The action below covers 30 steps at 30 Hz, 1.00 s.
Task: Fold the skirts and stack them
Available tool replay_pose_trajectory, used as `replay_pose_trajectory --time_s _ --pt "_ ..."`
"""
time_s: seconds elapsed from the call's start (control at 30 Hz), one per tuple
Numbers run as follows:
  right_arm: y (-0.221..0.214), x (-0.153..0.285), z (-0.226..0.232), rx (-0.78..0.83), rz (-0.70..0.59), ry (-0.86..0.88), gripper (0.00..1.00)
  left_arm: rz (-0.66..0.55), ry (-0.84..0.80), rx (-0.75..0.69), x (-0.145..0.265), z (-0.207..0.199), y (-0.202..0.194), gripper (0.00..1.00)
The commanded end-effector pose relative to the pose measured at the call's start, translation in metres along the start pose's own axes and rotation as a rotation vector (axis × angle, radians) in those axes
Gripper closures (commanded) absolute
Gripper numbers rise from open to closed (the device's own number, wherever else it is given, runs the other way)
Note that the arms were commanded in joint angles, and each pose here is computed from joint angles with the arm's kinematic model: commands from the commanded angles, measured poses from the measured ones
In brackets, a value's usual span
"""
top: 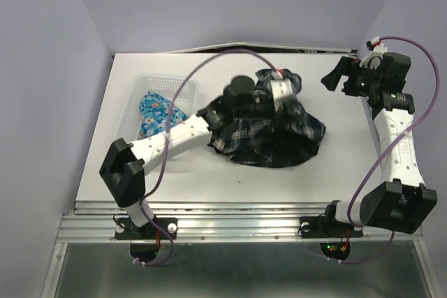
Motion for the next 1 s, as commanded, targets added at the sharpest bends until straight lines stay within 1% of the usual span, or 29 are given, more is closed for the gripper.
replay_pose_trajectory --time_s 0.0,0.03,0.07,0.1,0.13,0.17,0.2,0.23,0.27,0.3,0.37,0.4,0.43,0.47,0.5,0.53,0.6,0.7,0.77,0.83,0.9,0.97 --pt "0.005 0.000 0.001 0.070 -0.010 0.020 0.00 0.280 -0.201 -0.098 0.006 -0.068 -0.062 0.95" --pt "0.001 -0.002 0.000 0.083 0.011 0.043 0.00 0.349 -0.226 -0.075 0.009 -0.076 -0.082 0.86" --pt "-0.003 -0.004 0.001 0.084 0.034 0.087 0.00 0.392 -0.252 -0.065 0.010 -0.084 -0.092 0.50" --pt "-0.010 -0.010 -0.002 0.086 0.083 0.111 0.00 0.443 -0.217 -0.014 0.017 -0.085 -0.098 0.30" --pt "-0.013 -0.012 -0.001 0.069 0.109 0.150 0.00 0.433 -0.180 0.009 0.021 -0.081 -0.094 0.16" --pt "-0.017 -0.014 -0.002 0.084 0.132 0.169 0.00 0.381 -0.148 0.026 0.030 -0.078 -0.078 0.01" --pt "-0.023 -0.018 -0.004 0.066 0.167 0.184 0.00 0.302 -0.067 0.089 0.041 -0.057 -0.062 0.01" --pt "-0.025 -0.020 -0.004 0.051 0.180 0.196 0.00 0.253 -0.015 0.103 0.051 -0.045 -0.047 0.01" --pt "-0.026 -0.022 -0.004 0.037 0.183 0.207 0.00 0.184 0.049 0.097 0.064 -0.037 -0.025 0.01" --pt "-0.030 -0.026 -0.006 0.022 0.193 0.212 0.00 0.124 0.213 0.088 0.080 -0.013 -0.004 0.01" --pt "-0.032 -0.032 -0.006 -0.025 0.195 0.218 0.01 0.094 0.379 0.075 0.099 0.003 0.015 0.02" --pt "-0.037 -0.040 -0.001 -0.035 0.218 0.236 0.01 0.121 0.542 0.083 0.115 0.019 0.018 0.02" --pt "-0.039 -0.045 0.001 -0.039 0.229 0.240 0.01 0.145 0.612 0.079 0.120 0.025 0.016 0.01" --pt "-0.040 -0.051 0.002 -0.033 0.232 0.220 0.01 0.200 0.680 0.056 0.125 0.035 0.008 0.02" --pt "-0.042 -0.057 0.003 -0.034 0.241 0.213 0.02 0.275 0.739 0.069 0.131 0.040 -0.004 0.01" --pt "-0.046 -0.068 0.005 -0.042 0.265 0.182 0.02 0.333 0.837 0.075 0.136 0.053 -0.017 0.02" --pt "-0.047 -0.078 0.002 -0.047 0.279 0.139 0.02 0.420 0.879 0.116 0.140 0.062 -0.036 0.02" --pt "-0.048 -0.088 -0.001 -0.048 0.330 0.116 0.06 0.561 1.000 0.199 0.147 0.071 -0.074 0.02" --pt "-0.050 -0.091 0.004 -0.011 0.351 0.116 0.06 0.618 1.056 0.246 0.150 0.076 -0.094 0.02" --pt "-0.056 -0.089 0.010 0.026 0.373 0.101 0.06 0.643 1.131 0.250 0.158 0.078 -0.110 0.02" --pt "-0.065 -0.090 0.010 0.055 0.390 0.046 0.05 0.645 1.215 0.234 0.168 0.082 -0.116 0.02" --pt "-0.069 -0.094 0.003 0.070 0.400 -0.006 0.04 0.684 1.259 0.264 0.176 0.092 -0.124 0.05"
Point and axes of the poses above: each gripper's point midway between its finger pads, its own x axis back along the fingers, its own z axis along the line the jaws close on, y = z × x, the point moved 10 cm from there along x, back along the fingers, and after that the axes turned 7 degrees about x, right-handed, at the moved point
